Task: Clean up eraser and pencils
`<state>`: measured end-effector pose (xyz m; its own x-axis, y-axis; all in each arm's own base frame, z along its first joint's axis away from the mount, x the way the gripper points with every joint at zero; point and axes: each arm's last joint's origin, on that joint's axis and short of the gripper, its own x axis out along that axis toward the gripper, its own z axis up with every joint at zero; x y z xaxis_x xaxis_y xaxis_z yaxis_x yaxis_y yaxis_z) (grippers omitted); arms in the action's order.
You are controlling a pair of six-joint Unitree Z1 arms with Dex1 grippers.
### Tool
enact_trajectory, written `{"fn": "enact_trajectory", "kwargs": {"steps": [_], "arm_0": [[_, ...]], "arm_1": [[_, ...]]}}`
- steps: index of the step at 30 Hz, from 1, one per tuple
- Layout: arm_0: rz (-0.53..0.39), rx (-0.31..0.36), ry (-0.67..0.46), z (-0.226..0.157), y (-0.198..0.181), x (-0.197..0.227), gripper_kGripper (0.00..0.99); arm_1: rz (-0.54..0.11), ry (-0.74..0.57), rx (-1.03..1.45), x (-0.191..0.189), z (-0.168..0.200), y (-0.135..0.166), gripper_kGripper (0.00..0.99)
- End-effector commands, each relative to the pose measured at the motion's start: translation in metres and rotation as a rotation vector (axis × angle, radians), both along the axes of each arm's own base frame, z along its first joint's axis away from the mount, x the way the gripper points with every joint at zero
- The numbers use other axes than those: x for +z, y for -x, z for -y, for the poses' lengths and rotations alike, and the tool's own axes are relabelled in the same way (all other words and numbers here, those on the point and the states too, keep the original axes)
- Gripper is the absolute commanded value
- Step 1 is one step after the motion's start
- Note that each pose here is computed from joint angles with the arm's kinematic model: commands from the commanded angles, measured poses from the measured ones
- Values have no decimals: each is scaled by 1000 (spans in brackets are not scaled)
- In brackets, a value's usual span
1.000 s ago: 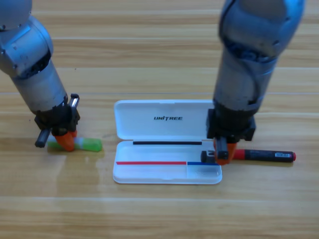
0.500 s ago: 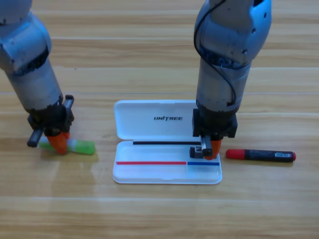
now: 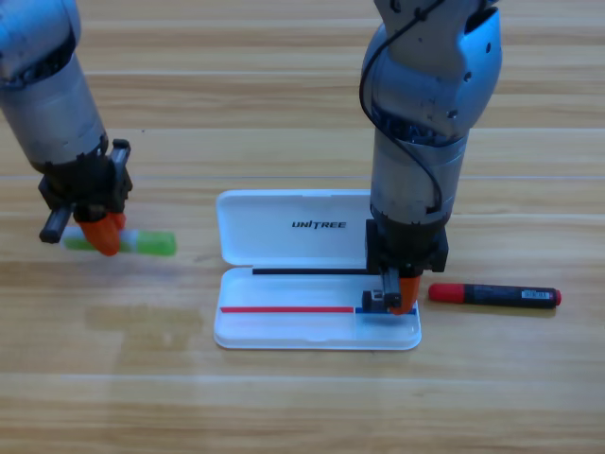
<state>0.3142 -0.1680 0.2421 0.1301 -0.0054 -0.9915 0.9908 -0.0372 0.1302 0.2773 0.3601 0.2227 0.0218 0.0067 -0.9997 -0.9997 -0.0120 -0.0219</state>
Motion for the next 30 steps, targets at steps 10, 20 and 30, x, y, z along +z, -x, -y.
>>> {"fn": "enact_trajectory", "kwargs": {"steps": [10,20,30], "arm_0": [[10,-5,-6,4,5,14,0],[7,2,-8,5,3,14,0],[17,9,28,15,8,38,0]], "arm_1": [[-56,58,35,-20,-2,14,114],[-20,-41,37,31,11,26,874],[16,-100,6,90,66,47,874]]}}
